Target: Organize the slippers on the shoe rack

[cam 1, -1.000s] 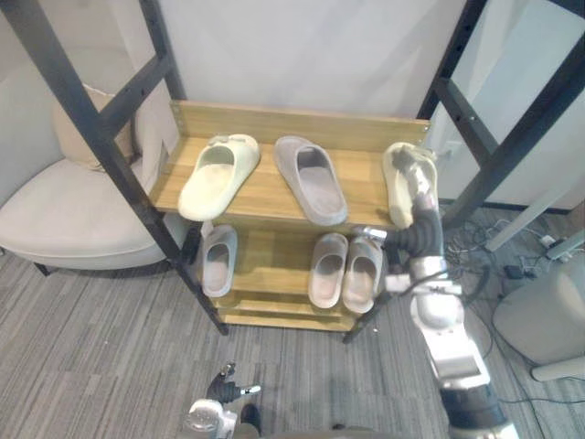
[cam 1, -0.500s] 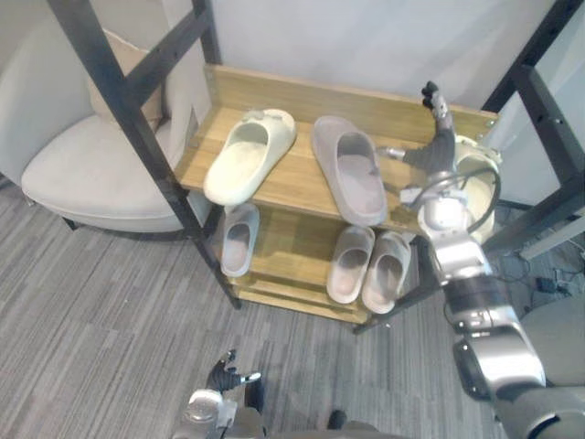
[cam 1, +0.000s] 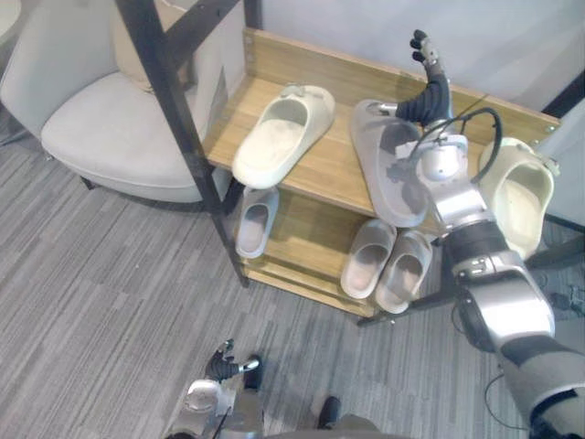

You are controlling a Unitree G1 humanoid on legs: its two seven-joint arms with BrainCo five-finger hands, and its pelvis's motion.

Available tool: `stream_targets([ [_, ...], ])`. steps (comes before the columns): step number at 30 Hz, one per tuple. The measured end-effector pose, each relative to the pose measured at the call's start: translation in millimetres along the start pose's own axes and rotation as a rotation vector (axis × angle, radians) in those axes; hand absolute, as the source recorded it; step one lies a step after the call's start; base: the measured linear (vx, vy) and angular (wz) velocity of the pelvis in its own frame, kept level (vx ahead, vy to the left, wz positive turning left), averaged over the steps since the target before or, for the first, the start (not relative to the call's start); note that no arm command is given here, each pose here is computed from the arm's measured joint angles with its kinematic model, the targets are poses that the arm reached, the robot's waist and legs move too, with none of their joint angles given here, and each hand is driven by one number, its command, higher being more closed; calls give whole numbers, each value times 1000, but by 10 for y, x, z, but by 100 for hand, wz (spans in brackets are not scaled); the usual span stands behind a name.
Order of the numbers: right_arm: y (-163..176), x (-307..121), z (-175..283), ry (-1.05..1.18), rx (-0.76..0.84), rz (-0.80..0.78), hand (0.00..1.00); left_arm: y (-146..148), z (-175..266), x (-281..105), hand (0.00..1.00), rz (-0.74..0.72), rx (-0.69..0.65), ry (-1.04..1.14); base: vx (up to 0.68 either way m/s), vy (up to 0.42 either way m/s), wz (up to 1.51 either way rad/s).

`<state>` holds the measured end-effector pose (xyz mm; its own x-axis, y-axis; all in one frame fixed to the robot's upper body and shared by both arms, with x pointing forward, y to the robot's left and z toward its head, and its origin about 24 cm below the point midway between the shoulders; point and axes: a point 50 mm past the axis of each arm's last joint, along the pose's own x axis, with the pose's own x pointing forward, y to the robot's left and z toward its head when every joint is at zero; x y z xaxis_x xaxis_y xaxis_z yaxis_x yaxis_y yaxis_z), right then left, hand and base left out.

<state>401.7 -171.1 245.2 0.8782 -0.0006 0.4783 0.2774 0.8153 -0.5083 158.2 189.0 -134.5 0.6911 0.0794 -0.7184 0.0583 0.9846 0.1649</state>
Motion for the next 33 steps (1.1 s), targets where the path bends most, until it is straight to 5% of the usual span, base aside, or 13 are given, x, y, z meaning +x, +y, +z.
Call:
stream_targets([
  [18, -89, 169, 146, -4, -47, -25, 0, 33, 99, 54, 0, 7, -18, -11, -13, -2, 3],
  [33, -175, -362, -83, -55, 62, -162, 0, 45, 31, 24, 0, 8, -21, 4, 0, 0, -3],
])
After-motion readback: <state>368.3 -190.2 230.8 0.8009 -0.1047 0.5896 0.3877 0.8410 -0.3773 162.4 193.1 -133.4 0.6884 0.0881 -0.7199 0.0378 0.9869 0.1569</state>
